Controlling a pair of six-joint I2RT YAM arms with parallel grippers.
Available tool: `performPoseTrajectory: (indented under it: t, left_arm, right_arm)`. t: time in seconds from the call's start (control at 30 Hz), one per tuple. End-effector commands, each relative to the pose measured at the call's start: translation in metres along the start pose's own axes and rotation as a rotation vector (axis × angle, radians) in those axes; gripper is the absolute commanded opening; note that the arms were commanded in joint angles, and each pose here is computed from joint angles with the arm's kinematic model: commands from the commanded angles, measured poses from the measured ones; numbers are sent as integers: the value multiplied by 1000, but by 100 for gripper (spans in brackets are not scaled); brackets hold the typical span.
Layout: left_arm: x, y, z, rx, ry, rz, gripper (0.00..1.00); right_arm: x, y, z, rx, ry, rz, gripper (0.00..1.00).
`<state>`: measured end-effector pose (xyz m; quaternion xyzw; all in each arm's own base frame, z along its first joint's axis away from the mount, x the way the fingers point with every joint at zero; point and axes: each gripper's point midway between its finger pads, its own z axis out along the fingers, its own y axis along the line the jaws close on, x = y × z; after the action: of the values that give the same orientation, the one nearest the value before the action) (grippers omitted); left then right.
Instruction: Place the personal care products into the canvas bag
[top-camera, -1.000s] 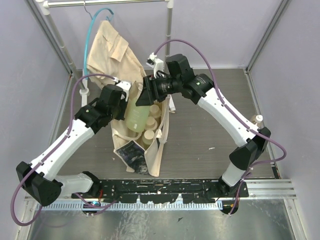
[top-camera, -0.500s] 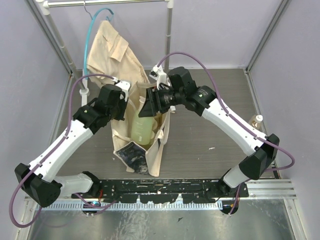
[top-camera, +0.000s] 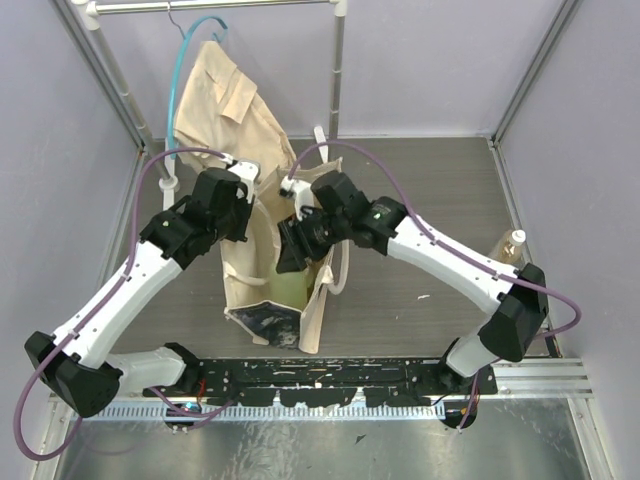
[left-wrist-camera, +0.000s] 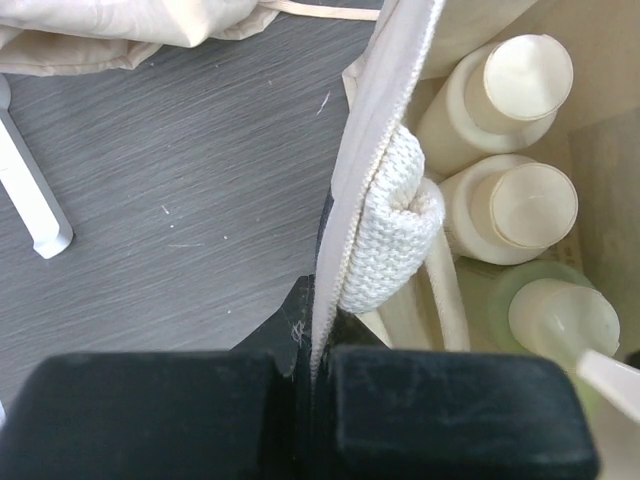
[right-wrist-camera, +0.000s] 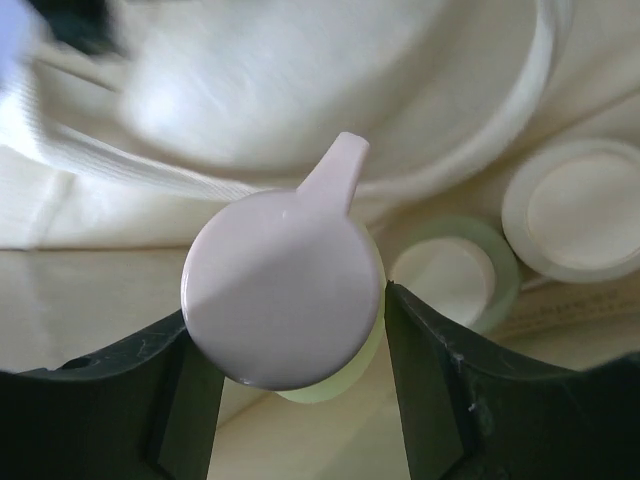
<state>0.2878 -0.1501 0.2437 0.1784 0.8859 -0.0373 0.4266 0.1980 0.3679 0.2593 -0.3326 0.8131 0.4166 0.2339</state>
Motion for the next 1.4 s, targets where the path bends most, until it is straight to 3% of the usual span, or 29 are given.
performPoseTrajectory:
  t: [0.0, 0.53, 0.77, 0.8, 0.93, 1.17, 1.23, 1.37]
  left_arm:
    - [-29, 3, -23, 12, -104, -24, 0]
    - [-32, 2, -25, 16, -100, -41, 0]
    - [-40, 1, -26, 18, -112, -43, 0]
    - [-40, 1, -25, 17, -111, -43, 0]
    - [-41, 0, -24, 19, -110, -42, 0]
    - [-45, 0, -21, 17, -113, -42, 0]
    - [-46, 0, -22, 14, -118, -40, 0]
    - [-47, 1, -22, 14, -125, -32, 0]
  right_arm:
    - [-3, 7, 0, 37, -93, -157, 1]
    - [58, -40, 38, 238, 24, -441, 1]
    - [88, -49, 51, 247, 172, -498, 2]
    - [90, -50, 52, 249, 182, -496, 6]
    - [86, -47, 49, 253, 187, -482, 42]
    - [33, -27, 19, 331, -8, -399, 94]
    - [15, -21, 3, 355, -74, -382, 100]
    - [-16, -3, -30, 352, -201, -336, 100]
